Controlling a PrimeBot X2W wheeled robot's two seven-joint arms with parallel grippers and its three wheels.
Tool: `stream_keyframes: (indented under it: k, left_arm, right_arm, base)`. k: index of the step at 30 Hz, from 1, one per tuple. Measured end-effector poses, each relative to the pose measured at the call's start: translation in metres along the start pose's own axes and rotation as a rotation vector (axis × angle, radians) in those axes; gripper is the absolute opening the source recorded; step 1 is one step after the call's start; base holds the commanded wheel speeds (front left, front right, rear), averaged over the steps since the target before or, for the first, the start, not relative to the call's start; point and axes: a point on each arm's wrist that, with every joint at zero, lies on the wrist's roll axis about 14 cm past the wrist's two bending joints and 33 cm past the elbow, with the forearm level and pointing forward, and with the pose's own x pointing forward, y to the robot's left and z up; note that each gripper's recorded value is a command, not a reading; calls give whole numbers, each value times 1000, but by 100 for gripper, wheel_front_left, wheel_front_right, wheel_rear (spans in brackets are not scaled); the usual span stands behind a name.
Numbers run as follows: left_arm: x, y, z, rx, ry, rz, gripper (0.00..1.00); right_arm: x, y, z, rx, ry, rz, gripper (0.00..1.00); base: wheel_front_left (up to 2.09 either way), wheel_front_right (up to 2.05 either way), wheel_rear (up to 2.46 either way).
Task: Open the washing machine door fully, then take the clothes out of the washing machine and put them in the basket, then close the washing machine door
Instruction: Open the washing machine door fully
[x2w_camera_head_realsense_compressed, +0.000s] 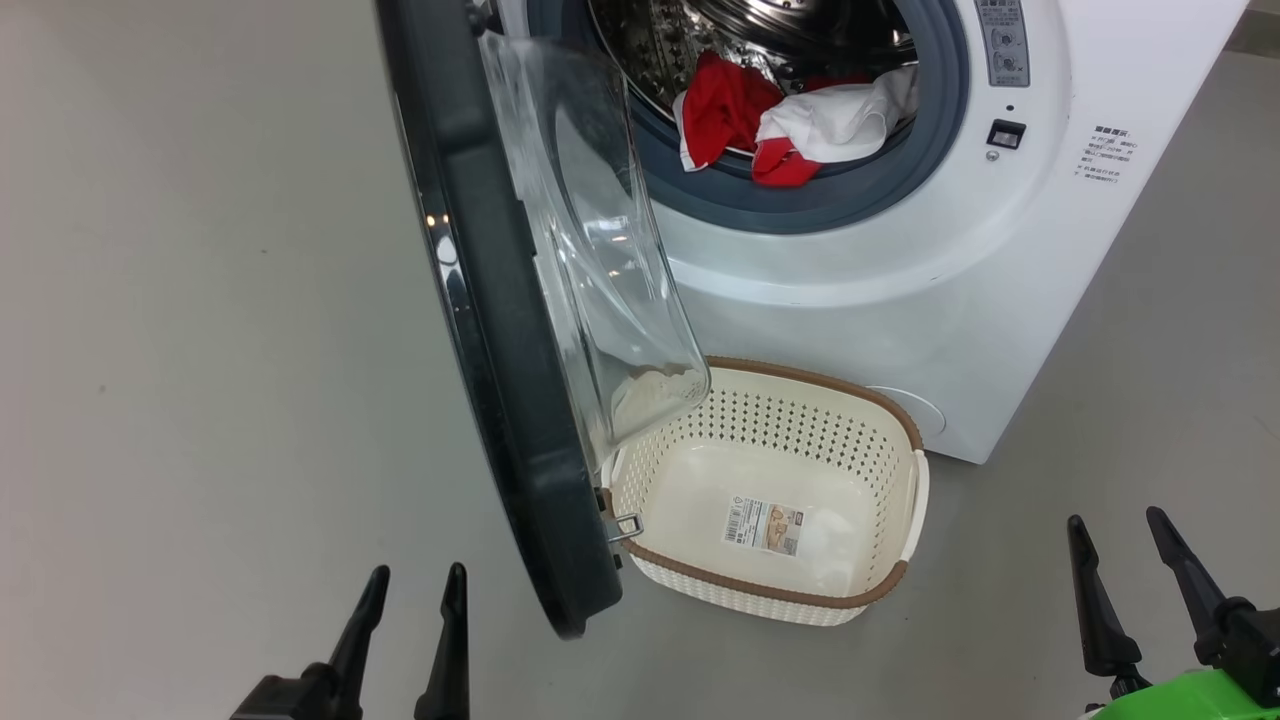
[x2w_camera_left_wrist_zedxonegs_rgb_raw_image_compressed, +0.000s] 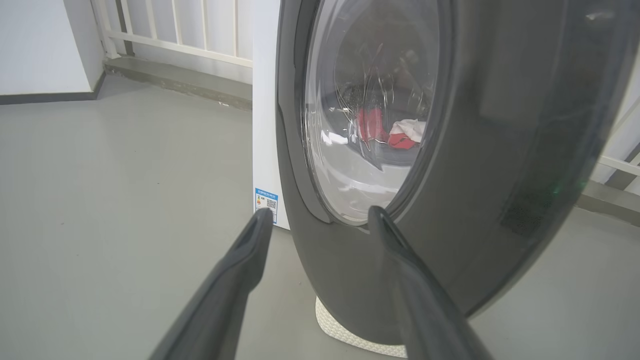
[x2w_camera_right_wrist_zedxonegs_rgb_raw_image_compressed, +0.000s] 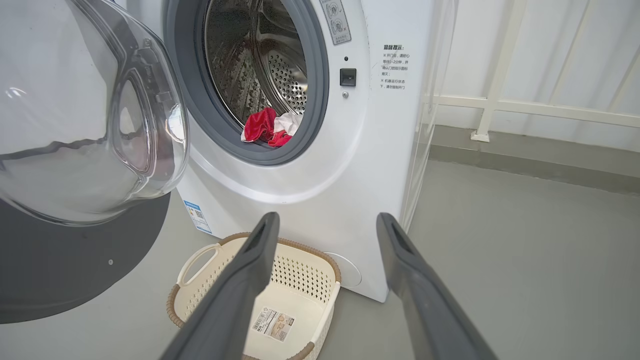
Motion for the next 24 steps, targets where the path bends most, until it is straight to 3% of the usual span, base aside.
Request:
stream_keyframes:
  k: [7,8,10,11,20,24]
  left_arm:
    - [0,-1,1,-3,-2,-8,100]
    - [0,-1,1,-3,-2,-8,92]
    - [0,-1,1,-9,-3,-6,21]
    - [0,0,1,-14,-4,-5,0]
    - [5,7,43,-31,-136,15,0]
    - [9,-6,104,-30,-323,-23,0]
  right_arm:
    - [-1,1,0,3,-1,-1,100]
    - [-1,1,0,3,-2,0,100]
    - [-1,1,0,3,-2,0,100]
    - [-1,2,1,3,-2,0,100]
    - [0,5,1,5,-4,8,100]
    - [0,6,1,6,-3,11,100]
  base:
    - [0,0,0]
    - [0,0,0]
    - [0,0,0]
    - [0,0,0]
    - [0,0,0]
    - [0,0,0]
